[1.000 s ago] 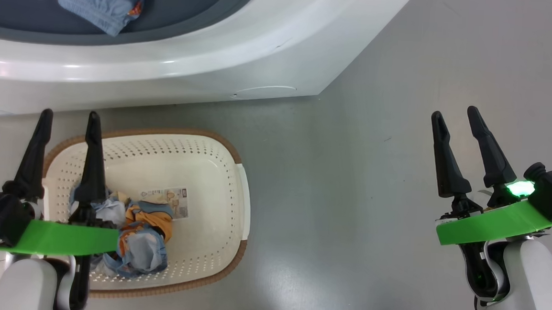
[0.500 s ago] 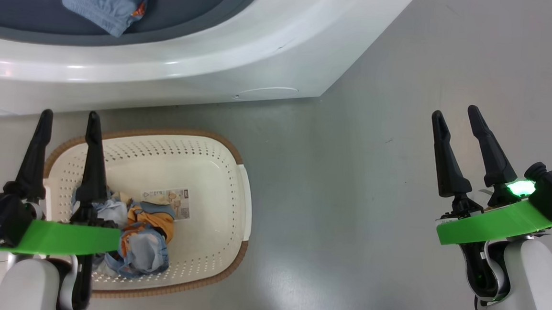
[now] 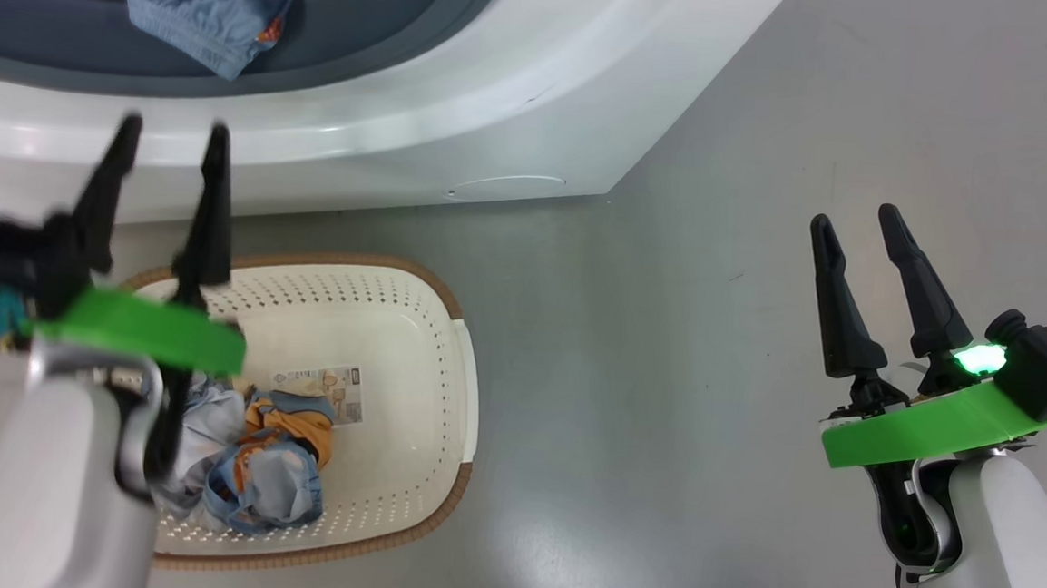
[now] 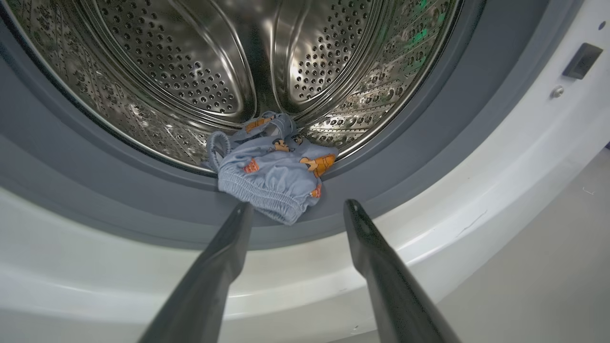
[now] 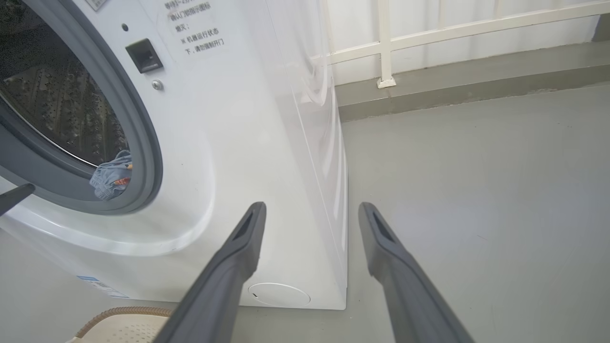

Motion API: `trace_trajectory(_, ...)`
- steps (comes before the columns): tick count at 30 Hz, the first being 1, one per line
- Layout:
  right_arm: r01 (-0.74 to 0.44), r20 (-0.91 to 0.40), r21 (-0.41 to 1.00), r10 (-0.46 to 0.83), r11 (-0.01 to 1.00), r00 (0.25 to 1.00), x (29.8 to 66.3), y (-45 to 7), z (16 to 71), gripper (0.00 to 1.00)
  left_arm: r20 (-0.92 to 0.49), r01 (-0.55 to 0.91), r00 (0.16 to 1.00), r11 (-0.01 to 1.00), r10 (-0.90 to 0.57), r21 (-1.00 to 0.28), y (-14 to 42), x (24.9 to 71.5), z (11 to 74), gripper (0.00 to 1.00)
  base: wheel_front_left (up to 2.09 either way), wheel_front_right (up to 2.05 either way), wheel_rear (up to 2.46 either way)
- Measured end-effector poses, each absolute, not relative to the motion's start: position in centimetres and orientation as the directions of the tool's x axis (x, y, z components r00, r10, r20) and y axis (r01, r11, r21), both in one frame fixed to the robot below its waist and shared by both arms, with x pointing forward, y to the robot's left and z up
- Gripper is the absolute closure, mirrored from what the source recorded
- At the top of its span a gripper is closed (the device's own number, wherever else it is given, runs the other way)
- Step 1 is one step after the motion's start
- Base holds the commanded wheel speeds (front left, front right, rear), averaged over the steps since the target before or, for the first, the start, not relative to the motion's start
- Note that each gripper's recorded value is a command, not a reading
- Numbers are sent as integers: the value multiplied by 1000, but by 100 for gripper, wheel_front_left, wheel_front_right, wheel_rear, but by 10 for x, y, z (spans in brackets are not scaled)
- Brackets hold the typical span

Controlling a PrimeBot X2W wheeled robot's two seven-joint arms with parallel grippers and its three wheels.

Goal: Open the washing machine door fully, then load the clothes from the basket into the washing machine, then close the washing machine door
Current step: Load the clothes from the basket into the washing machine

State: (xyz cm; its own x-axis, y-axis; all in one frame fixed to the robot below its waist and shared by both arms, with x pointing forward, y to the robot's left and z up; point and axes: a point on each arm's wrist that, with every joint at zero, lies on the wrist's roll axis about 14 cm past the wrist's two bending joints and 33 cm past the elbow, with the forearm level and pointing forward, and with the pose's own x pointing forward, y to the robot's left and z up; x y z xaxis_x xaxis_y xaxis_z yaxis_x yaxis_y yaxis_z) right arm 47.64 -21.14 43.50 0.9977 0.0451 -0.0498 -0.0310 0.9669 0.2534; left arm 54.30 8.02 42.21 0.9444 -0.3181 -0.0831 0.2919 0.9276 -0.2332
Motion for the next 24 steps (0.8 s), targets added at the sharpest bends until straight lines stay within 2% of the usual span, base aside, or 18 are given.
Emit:
trace_trajectory(10,-18,-52,245,32,969,998,472,-217,438,0,-220,294,912,926,-346,-238,65,585,412,0,0,0,0)
trace_trajectory(24,6,-63,234,9,972,998,466,-225,436,0,-449,312,806,921,-386,-232,40,614,385,0,0,0,0)
